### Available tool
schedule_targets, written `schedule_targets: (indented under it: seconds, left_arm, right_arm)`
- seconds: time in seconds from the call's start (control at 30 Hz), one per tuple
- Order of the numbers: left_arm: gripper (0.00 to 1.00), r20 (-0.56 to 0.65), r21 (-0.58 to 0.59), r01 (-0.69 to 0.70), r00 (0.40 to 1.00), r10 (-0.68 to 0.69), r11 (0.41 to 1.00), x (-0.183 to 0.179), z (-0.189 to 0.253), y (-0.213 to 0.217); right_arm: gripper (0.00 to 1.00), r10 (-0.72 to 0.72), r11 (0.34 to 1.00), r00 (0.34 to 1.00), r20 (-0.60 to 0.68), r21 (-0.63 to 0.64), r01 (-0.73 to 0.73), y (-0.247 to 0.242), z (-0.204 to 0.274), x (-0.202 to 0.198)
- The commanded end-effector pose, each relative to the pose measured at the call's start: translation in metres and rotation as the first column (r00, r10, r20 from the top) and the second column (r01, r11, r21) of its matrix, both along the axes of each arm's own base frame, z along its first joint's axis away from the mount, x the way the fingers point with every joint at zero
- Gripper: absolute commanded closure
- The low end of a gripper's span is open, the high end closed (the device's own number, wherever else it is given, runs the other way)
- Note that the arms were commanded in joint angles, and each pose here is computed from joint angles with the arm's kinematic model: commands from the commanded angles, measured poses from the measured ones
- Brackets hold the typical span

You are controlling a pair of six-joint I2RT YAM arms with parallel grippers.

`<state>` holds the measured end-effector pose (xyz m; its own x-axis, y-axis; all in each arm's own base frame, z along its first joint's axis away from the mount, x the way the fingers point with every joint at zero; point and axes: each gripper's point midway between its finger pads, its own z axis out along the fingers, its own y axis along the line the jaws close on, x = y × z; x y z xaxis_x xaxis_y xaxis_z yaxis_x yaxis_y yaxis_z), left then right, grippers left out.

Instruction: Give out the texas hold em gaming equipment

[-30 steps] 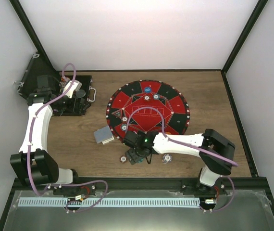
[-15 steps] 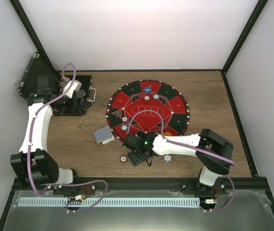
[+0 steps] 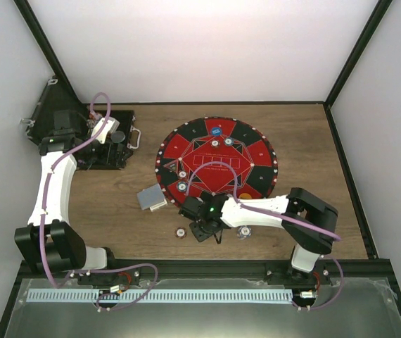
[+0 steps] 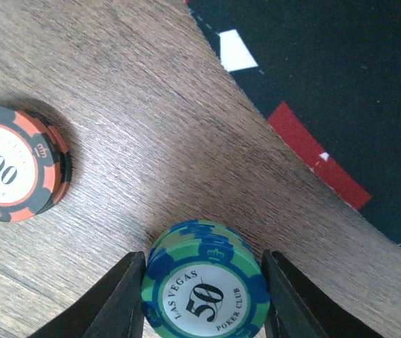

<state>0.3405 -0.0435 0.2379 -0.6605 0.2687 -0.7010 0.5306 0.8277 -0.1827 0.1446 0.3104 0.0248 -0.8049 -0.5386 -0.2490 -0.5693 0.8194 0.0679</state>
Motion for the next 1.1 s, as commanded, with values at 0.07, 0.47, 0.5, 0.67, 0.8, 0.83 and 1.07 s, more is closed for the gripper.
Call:
schedule_targets:
  seconds: [0.07,0.47,0.5,0.67,0.8,0.83,1.07]
  left_arm:
    - [0.0,0.018,0.001,-0.005,1.0,0.005,1.0,-0.003,0.005,0.001]
    - [0.0,0.024,-0.015,0.015,1.0,-0.015,1.0,-0.006,0.009,-0.003]
    - [0.0,0.024,-0.015,0.016,1.0,-0.015,1.0,-0.006,0.009,-0.003]
    - [0.0,0.021,-0.011,0.016,1.0,-0.016,1.0,-0.007,0.01,-0.003]
    - [0.0,0.021,-0.008,0.016,1.0,-0.016,1.0,-0.007,0.01,-0.003]
    - [0.0,0.021,-0.01,0.017,1.0,-0.017,1.0,-0.007,0.01,-0.003]
    - [0.0,0.022,-0.016,0.021,1.0,-0.021,1.0,-0.007,0.011,-0.004]
  right_arm:
    - [0.69,-0.002,1.0,0.999,0.037,-0.003,0.003,0.003,0.009,0.005]
    - [0.76,-0.011,1.0,0.994,0.108,0.029,0.007,0.006,0.052,0.017]
    - [0.76,-0.012,0.999,0.994,0.112,0.034,0.008,0.006,0.056,0.018]
    - [0.76,-0.053,0.998,0.988,0.142,0.036,0.048,-0.009,0.071,0.036]
    - [0.76,-0.139,0.99,0.973,0.182,0.061,0.13,-0.037,0.089,0.071]
    - [0.77,-0.179,0.983,0.965,0.194,0.068,0.169,-0.05,0.093,0.086]
    - [0.77,-0.366,0.931,0.9,0.237,0.075,0.358,-0.127,0.088,0.158]
